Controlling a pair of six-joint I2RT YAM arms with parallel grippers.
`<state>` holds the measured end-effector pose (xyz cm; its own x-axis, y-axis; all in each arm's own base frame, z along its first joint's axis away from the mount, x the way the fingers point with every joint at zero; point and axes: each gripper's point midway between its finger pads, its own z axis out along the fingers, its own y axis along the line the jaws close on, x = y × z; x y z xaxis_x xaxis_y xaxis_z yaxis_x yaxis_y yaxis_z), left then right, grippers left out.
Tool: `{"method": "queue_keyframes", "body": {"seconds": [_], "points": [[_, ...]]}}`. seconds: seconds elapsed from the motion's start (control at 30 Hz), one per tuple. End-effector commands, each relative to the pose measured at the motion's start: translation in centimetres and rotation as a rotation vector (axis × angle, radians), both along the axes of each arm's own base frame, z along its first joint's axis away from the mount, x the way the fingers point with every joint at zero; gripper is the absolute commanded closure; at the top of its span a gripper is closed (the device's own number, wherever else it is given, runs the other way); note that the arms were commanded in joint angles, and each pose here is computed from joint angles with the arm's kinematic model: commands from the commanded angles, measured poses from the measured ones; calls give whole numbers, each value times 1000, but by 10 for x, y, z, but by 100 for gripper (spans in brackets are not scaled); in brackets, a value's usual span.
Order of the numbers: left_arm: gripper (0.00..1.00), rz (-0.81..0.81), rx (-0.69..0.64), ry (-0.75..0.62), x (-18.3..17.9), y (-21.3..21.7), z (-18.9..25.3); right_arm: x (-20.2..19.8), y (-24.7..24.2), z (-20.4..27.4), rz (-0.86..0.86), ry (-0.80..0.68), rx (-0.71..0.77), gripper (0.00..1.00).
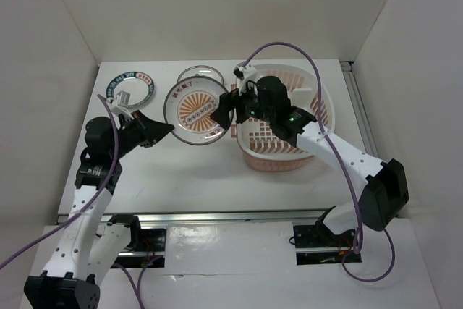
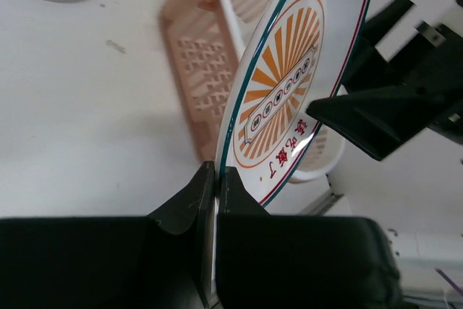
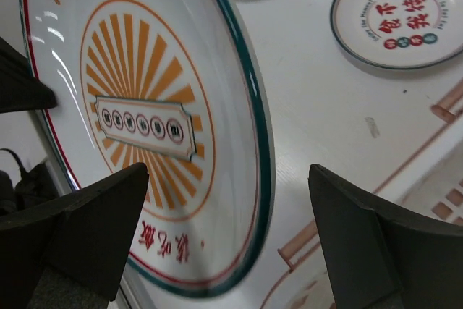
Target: Load the plates into the dish rack
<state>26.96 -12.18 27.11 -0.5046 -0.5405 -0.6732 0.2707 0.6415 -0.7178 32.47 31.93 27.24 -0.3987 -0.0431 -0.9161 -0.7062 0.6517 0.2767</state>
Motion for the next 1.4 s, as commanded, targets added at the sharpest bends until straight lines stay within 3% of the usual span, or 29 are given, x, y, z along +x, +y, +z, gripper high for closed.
{"method": "queue_keyframes", "body": {"seconds": [0.0, 0.03, 0.07, 0.17, 0.23, 0.33, 0.37, 0.6, 0.63, 0.7, 0.73, 0.77, 0.8, 0.83, 1.03, 1.2, 1.37], "points": [[100, -203, -31, -184, -17, -25, 43, -6, 27, 25, 128, -45, 107, 2], [100, -215, -44, -179, -19, -27, 41, -8, 28, 25, 137, -44, 109, 6], [100, -227, -54, -170, -18, -29, 38, -6, 30, 20, 134, -31, 112, 23], [100, -233, -62, -161, -16, -30, 35, -7, 31, 23, 141, -31, 125, 49], [100, -219, -61, -153, -13, -28, 33, -8, 27, 32, 116, -38, 143, 78], [100, -205, -53, -137, -9, -27, 28, -10, 23, 38, 106, -47, 147, 87], [100, -205, -54, -124, -9, -27, 22, -8, 19, 43, 97, -56, 153, 97], [100, -173, -54, -55, 5, -24, 0, -11, 8, 46, 49, -45, 145, 100], [77, -162, -53, -39, 6, -23, -3, -11, 5, 47, 31, -38, 146, 100], [45, -106, -37, 21, 11, -16, -15, -1, -13, 41, -87, -27, 101, 100], [24, -78, -17, 24, 14, -11, -15, 8, -34, 43, -227, -41, 61, 100], [24, -59, -1, 39, 15, -8, -20, 4, -32, 55, -219, -60, 81, 100], [23, -43, 20, 65, 12, -5, -24, 15, -59, 49, -385, -62, 15, 100], [19, -21, 27, 84, 12, -2, -25, 18, -73, 56, -454, -77, 3, 100], [19, 39, 126, 117, -1, 13, -28, 5, -162, 73, -858, -96, -119, 100], [18, 82, 182, 109, -9, 24, -25, -10, -196, 70, -1026, -69, -175, 100], [18, 72, 180, 127, -12, 22, -28, -21, -202, 33, -1121, -10, -298, 100]]}}
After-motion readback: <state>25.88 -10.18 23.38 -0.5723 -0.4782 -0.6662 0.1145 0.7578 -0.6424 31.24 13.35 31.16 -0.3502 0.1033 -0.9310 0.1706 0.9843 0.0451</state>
